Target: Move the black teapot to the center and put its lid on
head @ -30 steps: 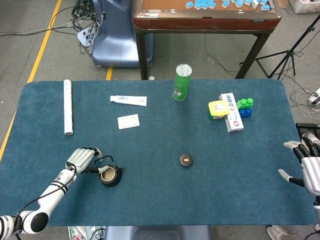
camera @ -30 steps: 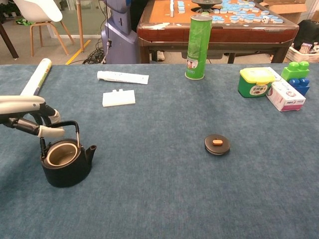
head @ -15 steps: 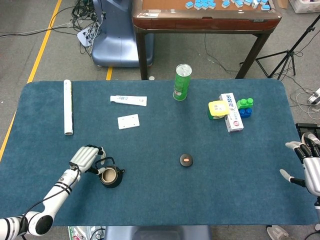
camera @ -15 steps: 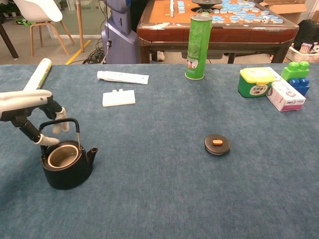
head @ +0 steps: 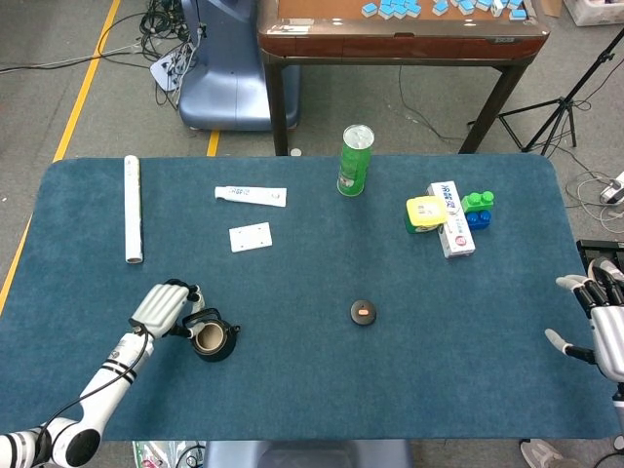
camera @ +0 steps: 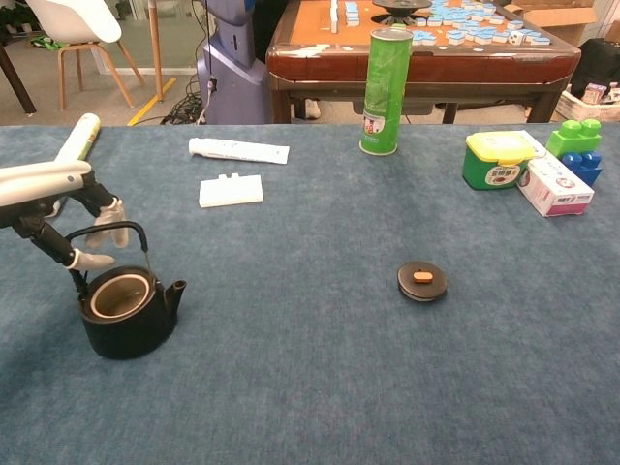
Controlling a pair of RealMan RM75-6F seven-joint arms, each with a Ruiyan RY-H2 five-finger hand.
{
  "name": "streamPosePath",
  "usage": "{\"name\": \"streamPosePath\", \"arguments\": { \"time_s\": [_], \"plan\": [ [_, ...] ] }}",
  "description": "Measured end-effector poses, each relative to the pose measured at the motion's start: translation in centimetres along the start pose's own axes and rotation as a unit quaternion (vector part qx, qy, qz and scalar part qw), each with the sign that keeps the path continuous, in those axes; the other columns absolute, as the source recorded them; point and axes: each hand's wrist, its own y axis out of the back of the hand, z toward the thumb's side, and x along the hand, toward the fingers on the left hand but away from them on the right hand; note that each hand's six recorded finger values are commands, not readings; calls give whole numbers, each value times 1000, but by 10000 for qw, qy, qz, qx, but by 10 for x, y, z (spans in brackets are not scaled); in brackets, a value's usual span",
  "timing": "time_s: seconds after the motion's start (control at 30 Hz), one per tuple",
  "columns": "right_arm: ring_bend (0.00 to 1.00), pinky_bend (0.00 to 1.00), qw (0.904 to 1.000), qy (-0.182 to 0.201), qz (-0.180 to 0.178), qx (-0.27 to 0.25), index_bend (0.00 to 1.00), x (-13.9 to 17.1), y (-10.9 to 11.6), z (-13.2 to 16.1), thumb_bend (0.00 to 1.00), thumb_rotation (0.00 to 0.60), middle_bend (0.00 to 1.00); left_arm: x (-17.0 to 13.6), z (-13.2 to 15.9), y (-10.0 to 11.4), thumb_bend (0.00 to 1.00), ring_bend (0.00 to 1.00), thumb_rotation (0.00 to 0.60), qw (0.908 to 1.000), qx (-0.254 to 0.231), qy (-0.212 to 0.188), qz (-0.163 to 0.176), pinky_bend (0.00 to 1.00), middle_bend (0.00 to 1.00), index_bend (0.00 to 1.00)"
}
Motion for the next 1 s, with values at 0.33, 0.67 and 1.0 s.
{"name": "streamPosePath", "arguments": {
  "time_s": [0.33,0.67,1.0],
  "plan": [
    [112,176,10000,0,-23,0,277,-2,1,1,169,600,281,-9,0,6,262,357,600,9997,-95,-59,201,199,475,780],
    [111,176,10000,-31,-54,-5,277,-2,1,1,169,600,281,-10,4,16,263,357,600,9991,-168,-155,365,199,480,790],
    [112,176,10000,-22,-51,-22,277,-2,0,0,169,600,281,-1,23,36,262,357,600,9975,-256,-399,519,199,480,792]
  ]
}}
